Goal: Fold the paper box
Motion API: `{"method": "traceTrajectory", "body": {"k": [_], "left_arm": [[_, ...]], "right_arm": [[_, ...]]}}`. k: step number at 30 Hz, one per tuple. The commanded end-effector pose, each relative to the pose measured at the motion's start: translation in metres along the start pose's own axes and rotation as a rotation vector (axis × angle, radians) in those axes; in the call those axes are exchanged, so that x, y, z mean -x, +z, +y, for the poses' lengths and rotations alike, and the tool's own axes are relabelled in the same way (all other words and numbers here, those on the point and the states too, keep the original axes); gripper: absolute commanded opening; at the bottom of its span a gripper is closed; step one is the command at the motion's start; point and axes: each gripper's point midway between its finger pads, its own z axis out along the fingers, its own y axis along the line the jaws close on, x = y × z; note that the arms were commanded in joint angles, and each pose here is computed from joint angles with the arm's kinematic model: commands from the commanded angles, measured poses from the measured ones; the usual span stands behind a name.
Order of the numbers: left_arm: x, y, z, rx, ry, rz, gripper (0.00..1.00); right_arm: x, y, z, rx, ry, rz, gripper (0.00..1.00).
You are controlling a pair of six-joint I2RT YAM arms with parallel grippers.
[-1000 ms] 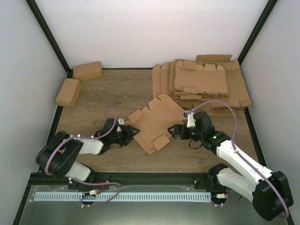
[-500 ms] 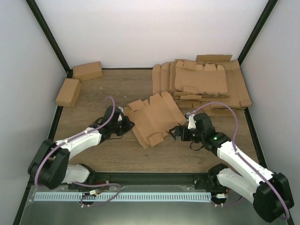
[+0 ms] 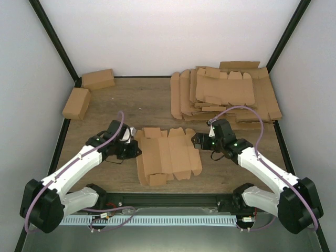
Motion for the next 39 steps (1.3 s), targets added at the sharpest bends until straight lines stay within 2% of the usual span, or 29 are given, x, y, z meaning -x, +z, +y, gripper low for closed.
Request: {"method": "traceTrajectory", "body": {"k": [1, 13, 16, 20, 26, 32, 39], "left_arm": [[-0.002, -0.023, -0.019, -0.061, 0.095, -0.001, 0.04], [0.003, -0.028, -0.037, -0.133, 0.167, -0.011, 0.04], [0.004, -0.026, -0.037, -0.132, 0.168, -0.010, 0.04], [0.002, -0.020, -0.032, -0.104, 0.167, 0.012, 0.04], [0.010, -0.021, -0.023, 0.009, 0.190, 0.043, 0.04], [0.025, -0.028, -0.032, 0.061, 0.238, 0.047, 0.04], [0.029, -0.024, -0.043, 0.108, 0.317, 0.088, 0.04]], "right_arm": [[0.008, 0.002, 0.006, 0.023, -0.023, -0.013, 0.92], [-0.045, 0.021, 0.012, 0.179, 0.028, 0.123, 0.87], [-0.050, 0.023, 0.008, 0.171, 0.035, 0.129, 0.88], [-0.051, 0.030, -0.009, 0.083, 0.059, 0.129, 0.96], [-0.063, 0.038, -0.009, 0.096, 0.070, 0.180, 0.95], [-0.063, 0.031, -0.004, 0.122, 0.058, 0.181, 0.94], [-0.023, 0.007, 0.008, 0.103, -0.008, 0.060, 0.96]]}}
